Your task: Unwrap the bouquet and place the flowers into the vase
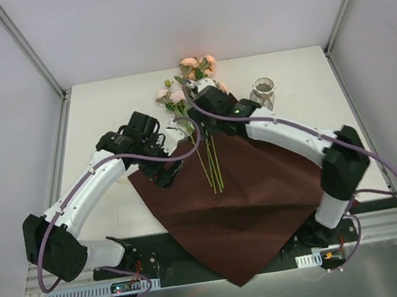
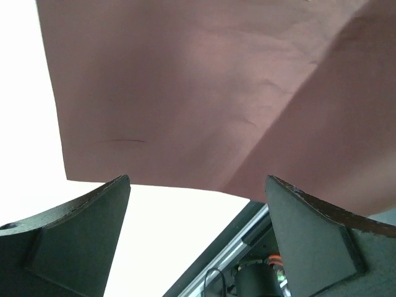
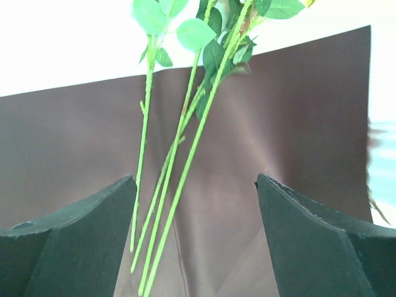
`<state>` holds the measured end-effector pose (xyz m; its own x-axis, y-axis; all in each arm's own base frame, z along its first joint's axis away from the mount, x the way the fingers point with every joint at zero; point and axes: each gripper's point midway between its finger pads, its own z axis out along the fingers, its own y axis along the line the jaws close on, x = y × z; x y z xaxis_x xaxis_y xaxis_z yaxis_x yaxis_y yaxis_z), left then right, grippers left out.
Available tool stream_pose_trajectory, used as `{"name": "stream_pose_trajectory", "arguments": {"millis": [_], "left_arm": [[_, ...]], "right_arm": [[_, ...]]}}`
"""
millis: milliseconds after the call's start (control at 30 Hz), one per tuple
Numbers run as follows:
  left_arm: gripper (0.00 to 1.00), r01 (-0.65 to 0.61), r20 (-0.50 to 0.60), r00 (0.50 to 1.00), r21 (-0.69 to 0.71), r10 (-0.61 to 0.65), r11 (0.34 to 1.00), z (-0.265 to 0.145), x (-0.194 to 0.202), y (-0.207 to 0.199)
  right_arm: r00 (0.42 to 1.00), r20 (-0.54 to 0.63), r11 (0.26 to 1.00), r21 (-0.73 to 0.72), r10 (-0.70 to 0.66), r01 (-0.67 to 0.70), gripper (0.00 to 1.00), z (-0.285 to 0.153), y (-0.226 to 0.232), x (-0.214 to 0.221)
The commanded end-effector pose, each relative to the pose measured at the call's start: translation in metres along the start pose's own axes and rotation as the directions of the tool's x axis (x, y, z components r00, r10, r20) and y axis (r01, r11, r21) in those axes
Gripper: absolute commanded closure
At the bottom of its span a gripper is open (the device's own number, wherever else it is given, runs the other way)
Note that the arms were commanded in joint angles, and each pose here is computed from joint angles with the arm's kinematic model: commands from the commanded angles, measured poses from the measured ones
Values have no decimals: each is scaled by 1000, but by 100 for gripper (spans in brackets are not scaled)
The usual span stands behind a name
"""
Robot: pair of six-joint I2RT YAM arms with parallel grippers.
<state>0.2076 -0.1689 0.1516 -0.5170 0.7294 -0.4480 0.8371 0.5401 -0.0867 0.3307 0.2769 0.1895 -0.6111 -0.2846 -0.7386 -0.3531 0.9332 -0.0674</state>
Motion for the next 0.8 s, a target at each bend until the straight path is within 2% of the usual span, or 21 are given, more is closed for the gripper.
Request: {"name": "stream_pose_trajectory", "arguments": {"millis": [0, 67, 233, 433, 767], "left_arm": [[9, 97, 68, 993, -47, -94, 994, 5, -5, 27], [1, 127, 68, 990, -61, -123, 990, 7, -3, 37], [1, 228, 115, 969, -62, -220, 972, 3, -6, 58], [1, 331, 169, 933, -56, -317, 942, -8, -8, 83], [1, 359, 201, 918, -49, -343, 932, -16, -11, 89]], "right_arm": [[1000, -13, 1000, -20, 15, -15, 20, 48, 4, -17], [999, -29, 1000, -9, 25, -25, 22, 72, 2, -19], [997, -72, 999, 33, 33, -31, 31, 111, -8, -11], [993, -109, 999, 31, 48, -45, 42, 140, -13, 0], [985, -163, 998, 21, 61, -58, 55, 167, -8, 24]]}}
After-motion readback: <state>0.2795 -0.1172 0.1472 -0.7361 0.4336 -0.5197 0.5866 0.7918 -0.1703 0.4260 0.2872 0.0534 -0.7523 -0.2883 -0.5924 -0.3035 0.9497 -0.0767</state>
